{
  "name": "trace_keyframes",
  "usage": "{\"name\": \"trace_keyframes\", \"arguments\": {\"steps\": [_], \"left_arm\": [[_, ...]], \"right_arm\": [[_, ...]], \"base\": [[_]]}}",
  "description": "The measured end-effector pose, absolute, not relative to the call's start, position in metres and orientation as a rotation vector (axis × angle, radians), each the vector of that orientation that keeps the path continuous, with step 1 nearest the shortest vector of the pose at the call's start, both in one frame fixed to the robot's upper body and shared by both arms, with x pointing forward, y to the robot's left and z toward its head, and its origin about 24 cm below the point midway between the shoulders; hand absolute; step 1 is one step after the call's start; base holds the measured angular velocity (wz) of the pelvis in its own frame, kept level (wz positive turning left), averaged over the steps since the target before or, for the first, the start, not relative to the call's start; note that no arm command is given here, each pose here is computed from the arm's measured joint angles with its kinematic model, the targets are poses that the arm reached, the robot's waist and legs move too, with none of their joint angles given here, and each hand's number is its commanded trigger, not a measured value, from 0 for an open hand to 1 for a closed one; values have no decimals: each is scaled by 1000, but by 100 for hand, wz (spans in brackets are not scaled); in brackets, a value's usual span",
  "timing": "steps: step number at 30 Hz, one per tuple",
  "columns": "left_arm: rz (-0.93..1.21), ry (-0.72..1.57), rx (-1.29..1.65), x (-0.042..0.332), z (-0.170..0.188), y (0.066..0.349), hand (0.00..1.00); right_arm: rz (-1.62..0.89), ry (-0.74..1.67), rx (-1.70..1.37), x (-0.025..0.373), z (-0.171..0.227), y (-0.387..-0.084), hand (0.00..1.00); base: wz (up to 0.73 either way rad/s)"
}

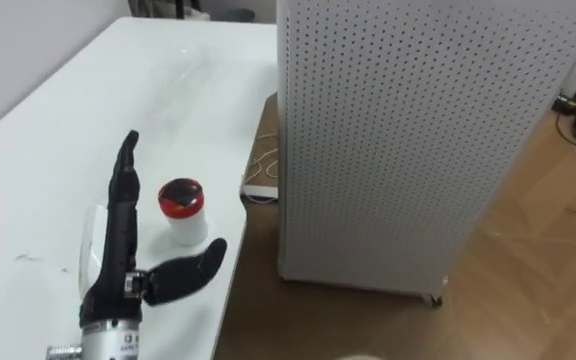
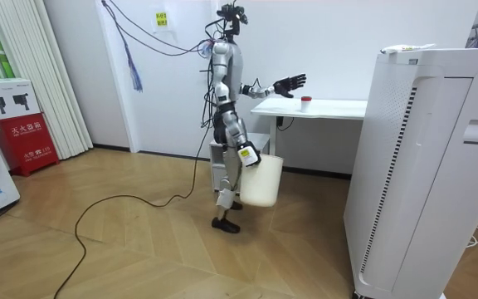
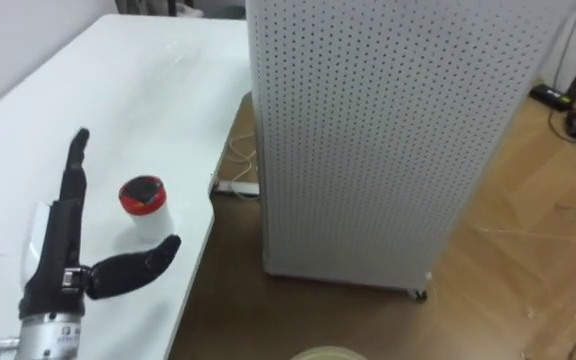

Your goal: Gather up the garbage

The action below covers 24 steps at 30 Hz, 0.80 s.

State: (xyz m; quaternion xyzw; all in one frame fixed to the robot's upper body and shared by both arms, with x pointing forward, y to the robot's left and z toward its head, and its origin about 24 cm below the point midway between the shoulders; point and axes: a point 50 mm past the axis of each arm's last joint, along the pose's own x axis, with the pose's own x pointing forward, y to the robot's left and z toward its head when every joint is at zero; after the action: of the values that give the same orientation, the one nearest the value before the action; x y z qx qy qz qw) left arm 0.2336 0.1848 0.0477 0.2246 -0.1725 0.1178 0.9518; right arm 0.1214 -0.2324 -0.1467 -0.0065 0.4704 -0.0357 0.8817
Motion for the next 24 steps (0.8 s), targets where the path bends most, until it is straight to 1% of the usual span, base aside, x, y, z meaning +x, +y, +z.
{"name": "trace_keyframes", "arguments": {"steps": [8, 15, 18, 20, 22, 24], "left_arm": [[240, -314, 461, 228, 41, 188, 0], [226, -197, 481, 213, 19, 189, 0], [216, -171, 478, 213, 14, 188, 0], [190, -187, 454, 220, 16, 179, 0], [193, -122, 455, 213, 4, 182, 0], [203, -78, 461, 212, -3, 186, 0]], "right_arm": [[-23, 1006, -23, 120, -149, -229, 100], [9, 1003, -52, 121, -149, -225, 100], [17, 1012, -52, 118, -151, -221, 100], [-15, 1031, -38, 112, -153, -224, 100], [-13, 1039, -39, 110, -153, -224, 100], [1, 1008, -54, 118, -150, -224, 100]], "base": [[9], [4], [40], [57], [-17], [-22]]}}
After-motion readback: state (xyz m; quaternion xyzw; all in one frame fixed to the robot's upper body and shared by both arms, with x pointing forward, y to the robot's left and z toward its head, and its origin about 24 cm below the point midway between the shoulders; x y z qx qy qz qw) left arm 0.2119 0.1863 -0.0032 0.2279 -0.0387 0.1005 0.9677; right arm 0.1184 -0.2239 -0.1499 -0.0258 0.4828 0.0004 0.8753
